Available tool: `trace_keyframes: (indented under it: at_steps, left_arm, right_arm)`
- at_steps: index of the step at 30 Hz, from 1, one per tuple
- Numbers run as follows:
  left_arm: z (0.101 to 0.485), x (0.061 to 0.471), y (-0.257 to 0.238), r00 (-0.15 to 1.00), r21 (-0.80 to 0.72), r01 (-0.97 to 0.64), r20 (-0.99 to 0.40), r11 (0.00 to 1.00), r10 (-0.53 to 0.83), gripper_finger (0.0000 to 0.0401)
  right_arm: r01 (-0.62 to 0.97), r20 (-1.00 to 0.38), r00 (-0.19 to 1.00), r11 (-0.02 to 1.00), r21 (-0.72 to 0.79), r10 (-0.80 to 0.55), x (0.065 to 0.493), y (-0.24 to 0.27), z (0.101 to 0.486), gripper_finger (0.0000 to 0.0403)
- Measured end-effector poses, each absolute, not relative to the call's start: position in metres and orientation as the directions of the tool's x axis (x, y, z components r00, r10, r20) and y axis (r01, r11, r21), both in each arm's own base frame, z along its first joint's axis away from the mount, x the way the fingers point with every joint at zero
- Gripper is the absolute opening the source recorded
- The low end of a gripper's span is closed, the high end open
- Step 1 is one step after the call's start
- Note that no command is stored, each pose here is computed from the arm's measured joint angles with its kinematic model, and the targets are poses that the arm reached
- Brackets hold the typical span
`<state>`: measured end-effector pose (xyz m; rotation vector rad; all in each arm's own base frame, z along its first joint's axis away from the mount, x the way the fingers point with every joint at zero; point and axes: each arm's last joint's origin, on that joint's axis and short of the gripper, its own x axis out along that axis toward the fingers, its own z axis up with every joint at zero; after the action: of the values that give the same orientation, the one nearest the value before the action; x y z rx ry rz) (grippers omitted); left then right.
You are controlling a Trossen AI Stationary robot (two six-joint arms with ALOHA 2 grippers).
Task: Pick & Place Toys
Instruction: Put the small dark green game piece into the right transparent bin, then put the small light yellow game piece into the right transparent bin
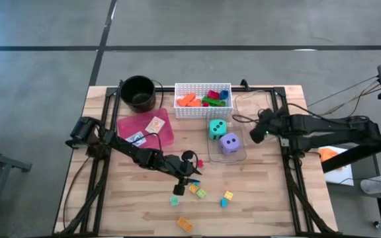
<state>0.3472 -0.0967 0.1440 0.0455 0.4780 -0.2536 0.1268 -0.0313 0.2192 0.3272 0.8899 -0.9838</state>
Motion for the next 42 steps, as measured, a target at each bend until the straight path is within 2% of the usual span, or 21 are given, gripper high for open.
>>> trace_keyframes:
  at_steps: [3, 10, 15, 19, 23, 26, 31, 38, 42]
  left_arm:
    - [0.144, 0.347, -0.097, 0.857, -0.016, 0.252, -0.46, 0.968, -0.231, 0.0149]
    - [0.144, 0.347, -0.097, 0.857, -0.016, 0.252, -0.46, 0.968, -0.231, 0.0149]
    - [0.144, 0.347, -0.097, 0.856, -0.016, 0.252, -0.463, 0.968, -0.231, 0.0149]
    - [0.144, 0.347, -0.097, 0.855, -0.016, 0.252, -0.464, 0.968, -0.231, 0.0149]
    - [0.144, 0.347, -0.097, 0.855, -0.016, 0.252, -0.465, 0.968, -0.23, 0.0149]
    - [0.143, 0.346, -0.096, 0.852, -0.017, 0.252, -0.47, 0.968, -0.23, 0.0149]
    - [0.14, 0.345, -0.096, 0.839, -0.019, 0.25, -0.494, 0.968, -0.226, 0.0149]
    - [0.14, 0.345, -0.096, 0.836, -0.019, 0.25, -0.501, 0.968, -0.225, 0.0149]
    - [0.139, 0.345, -0.096, 0.835, -0.019, 0.25, -0.502, 0.968, -0.225, 0.0149]
  right_arm:
    - [0.833, -0.775, 0.278, 0.545, -0.1, -0.568, 0.133, -0.041, 0.21, 0.0196]
    - [0.824, -0.798, 0.221, 0.545, -0.155, -0.561, 0.134, -0.055, 0.2, 0.0197]
    - [0.799, -0.778, 0.274, 0.584, -0.143, -0.565, 0.141, -0.057, 0.221, 0.0197]
    - [0.768, -0.775, 0.384, 0.64, -0.034, -0.502, 0.148, -0.056, 0.249, 0.0197]
    - [0.646, -0.78, 0.531, 0.754, 0.121, -0.33, 0.155, -0.047, 0.269, 0.0198]
    - [0.534, -0.775, 0.595, 0.825, 0.185, -0.211, 0.16, -0.033, 0.276, 0.0198]
    - [0.397, -0.775, 0.623, 0.896, 0.2, -0.103, 0.166, 0.001, 0.276, 0.0198]
    - [0.223, -0.735, 0.677, 0.963, 0.152, -0.041, 0.177, 0.055, 0.27, 0.0198]
    - [0.152, -0.748, 0.664, 0.979, 0.133, -0.002, 0.185, 0.08, 0.26, 0.0198]
